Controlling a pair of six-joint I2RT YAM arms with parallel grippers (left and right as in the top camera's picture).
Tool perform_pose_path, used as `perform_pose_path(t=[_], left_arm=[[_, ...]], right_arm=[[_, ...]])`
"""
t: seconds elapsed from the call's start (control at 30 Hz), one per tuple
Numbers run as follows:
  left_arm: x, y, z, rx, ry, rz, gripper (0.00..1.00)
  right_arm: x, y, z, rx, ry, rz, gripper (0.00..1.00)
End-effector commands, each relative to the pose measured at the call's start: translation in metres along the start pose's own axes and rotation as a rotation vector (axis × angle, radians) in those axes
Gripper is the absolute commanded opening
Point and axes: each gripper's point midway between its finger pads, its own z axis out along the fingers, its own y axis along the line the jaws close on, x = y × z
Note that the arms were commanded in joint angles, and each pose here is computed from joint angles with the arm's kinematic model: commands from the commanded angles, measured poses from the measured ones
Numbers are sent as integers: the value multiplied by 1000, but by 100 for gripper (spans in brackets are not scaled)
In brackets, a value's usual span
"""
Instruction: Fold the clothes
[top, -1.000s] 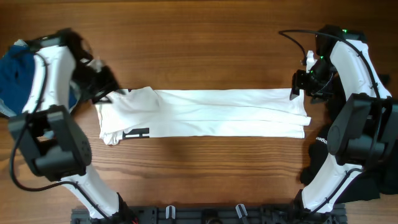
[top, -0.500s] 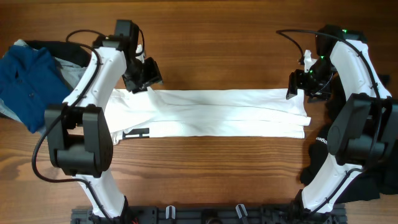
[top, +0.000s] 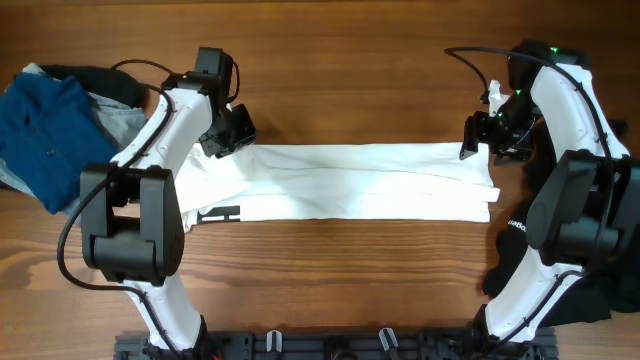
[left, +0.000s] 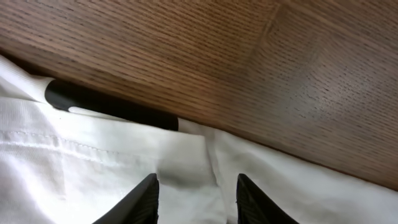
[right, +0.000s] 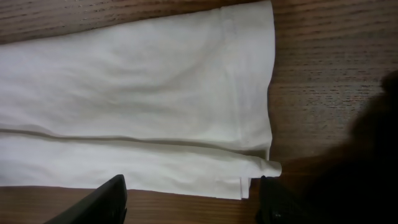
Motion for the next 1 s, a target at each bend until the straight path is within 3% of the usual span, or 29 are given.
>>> perform_pose_path(t=[0.0,0.07,0.2,0.27,0.63,0.8,0.97], left_arm=[[12,4,12,-23,16,7,41],[15,6,17,-25,19,8,39],[15,6,17,-25,19,8,17],[16,7,15,-25,20,12,12],[48,1,-18,35,124,9,4],[58,-11,-17,36,132,74,4],[93,-37,-15,20,177,217,4]], right_arm=[[2,2,-5,-16,-13,-15,68],[2,2,-5,-16,-12,-15,68],[2,2,-5,-16,-11,-15,68],[2,2,-5,-16,-12,-15,68],[2,2,-5,-16,-14,-16,68],[2,2,-5,-16,-15,-15,68],[2,2,-5,-16,-15,-15,68]])
